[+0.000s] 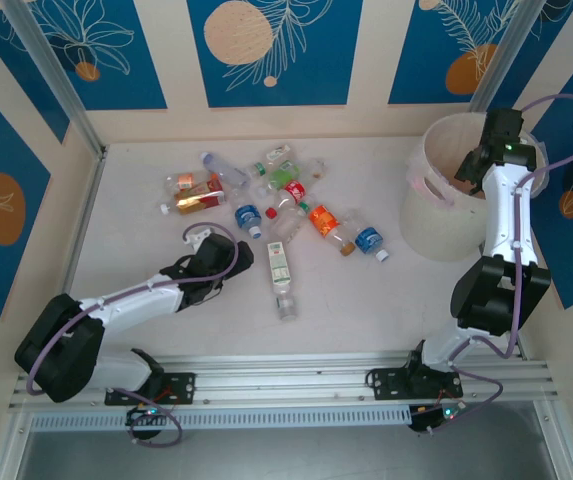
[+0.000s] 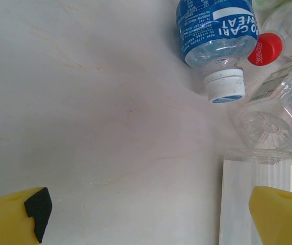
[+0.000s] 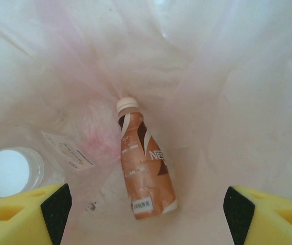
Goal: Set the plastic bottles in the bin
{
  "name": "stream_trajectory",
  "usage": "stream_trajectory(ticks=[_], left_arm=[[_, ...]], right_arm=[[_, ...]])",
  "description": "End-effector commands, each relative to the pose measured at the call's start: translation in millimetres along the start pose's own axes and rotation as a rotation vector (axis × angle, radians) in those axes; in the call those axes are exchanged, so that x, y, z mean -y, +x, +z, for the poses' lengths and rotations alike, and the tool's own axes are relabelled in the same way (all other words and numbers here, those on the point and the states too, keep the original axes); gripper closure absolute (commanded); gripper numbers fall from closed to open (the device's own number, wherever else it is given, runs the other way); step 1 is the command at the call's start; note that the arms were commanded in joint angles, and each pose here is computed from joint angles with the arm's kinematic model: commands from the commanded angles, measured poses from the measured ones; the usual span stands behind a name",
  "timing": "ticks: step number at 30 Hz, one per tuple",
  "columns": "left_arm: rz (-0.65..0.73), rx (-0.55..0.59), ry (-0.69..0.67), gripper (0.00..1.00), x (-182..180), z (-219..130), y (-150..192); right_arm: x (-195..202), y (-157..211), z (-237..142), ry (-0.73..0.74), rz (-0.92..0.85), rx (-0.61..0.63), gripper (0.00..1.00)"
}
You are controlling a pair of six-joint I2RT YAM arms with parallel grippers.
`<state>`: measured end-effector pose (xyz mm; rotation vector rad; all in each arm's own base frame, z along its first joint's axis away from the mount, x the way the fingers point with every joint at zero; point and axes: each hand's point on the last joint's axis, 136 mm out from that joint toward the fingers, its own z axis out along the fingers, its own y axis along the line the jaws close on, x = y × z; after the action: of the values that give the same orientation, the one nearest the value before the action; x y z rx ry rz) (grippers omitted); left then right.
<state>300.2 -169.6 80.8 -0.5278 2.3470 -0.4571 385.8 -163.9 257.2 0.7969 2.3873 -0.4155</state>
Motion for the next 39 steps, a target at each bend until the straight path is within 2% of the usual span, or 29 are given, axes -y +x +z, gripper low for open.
stream_trajectory(ticks=[1,5,10,16,24,28,33,39], left_arm=[[-0.030,0.011,-0.010,0.00,-6.1,0.9,-2.6],[-0.032,0.015,-0.016,0.00,-8.9,0.5,-2.8],[-0.033,0.018,-0.020,0.00,-11.1,0.1,-2.5],[-0.038,0.020,-0.026,0.00,-13.4,1.2,-2.7],[-0.049,0.029,-0.039,0.00,-19.4,0.5,-3.7],[-0.053,0.033,-0.043,0.00,-20.2,1.1,-4.8],[-0.056,0.023,-0.042,0.00,-18.7,3.1,-5.0],[-0.054,0.014,-0.026,0.00,-14.4,3.7,-6.4]], right_arm=[[-9.0,-15.4,-21.8,-0.040,0.005,0.072,0.18],[-30.8,-13.5,-31.5,-0.145,-0.010,0.071,0.14],[-57.6,-15.5,-56.2,-0.241,-0.053,0.133,0.12],[-106.6,-8.0,-92.3,-0.525,-0.102,0.134,0.12],[-137.7,-1.5,-141.5,-0.764,-0.135,0.164,0.12],[-153.8,20.6,-164.9,-0.839,-0.195,0.166,0.10],[-186.5,71.1,-177.8,-0.978,-0.312,0.092,0.10],[-211.1,121.5,-140.2,-0.879,-0.474,-0.030,0.11]])
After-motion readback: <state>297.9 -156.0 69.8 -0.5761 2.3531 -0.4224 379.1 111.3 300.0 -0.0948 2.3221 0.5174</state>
